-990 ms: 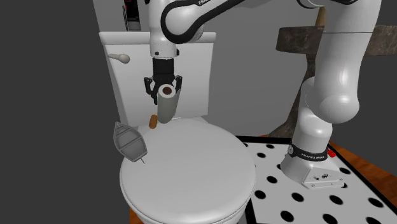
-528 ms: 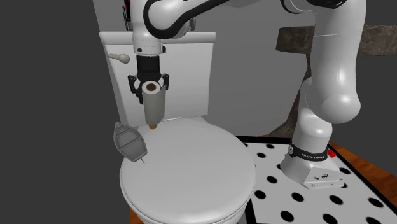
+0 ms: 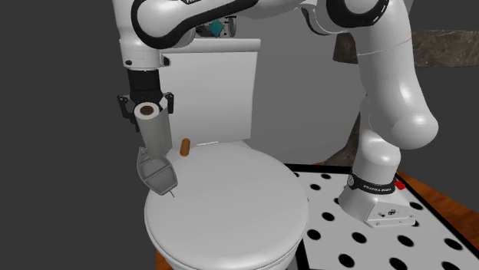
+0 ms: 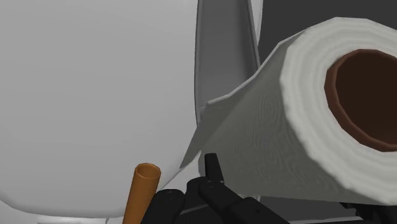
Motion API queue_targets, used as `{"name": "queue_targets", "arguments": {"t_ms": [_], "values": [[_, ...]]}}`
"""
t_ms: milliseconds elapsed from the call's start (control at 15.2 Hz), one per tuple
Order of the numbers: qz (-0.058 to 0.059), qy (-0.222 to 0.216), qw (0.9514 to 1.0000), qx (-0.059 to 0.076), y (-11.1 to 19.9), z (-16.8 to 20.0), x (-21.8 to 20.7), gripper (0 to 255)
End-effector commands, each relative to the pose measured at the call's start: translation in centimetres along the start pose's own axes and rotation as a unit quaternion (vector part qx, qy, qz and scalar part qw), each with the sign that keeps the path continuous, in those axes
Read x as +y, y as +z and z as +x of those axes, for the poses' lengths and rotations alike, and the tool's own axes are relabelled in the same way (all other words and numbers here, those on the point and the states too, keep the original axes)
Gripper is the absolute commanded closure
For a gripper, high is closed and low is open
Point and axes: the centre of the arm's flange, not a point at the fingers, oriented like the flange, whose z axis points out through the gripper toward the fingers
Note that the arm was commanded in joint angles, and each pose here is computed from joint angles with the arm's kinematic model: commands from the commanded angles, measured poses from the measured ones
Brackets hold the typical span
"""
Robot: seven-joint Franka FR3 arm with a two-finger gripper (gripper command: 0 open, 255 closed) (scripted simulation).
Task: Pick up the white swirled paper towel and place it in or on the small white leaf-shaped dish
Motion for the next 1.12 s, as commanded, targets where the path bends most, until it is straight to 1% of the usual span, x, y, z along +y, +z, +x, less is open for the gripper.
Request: {"name": "queue_targets", "arguments": {"t_ms": [0, 792, 1056], "values": [[0.000, 0.000, 1.0000, 0.000, 0.8, 0.1, -0.4, 255], [0.000, 0.000, 1.0000, 0.000, 7.0, 0.1, 0.0, 255], [0.000, 0.000, 1.0000, 0.000, 7.0, 0.1, 0.0, 255]]}}
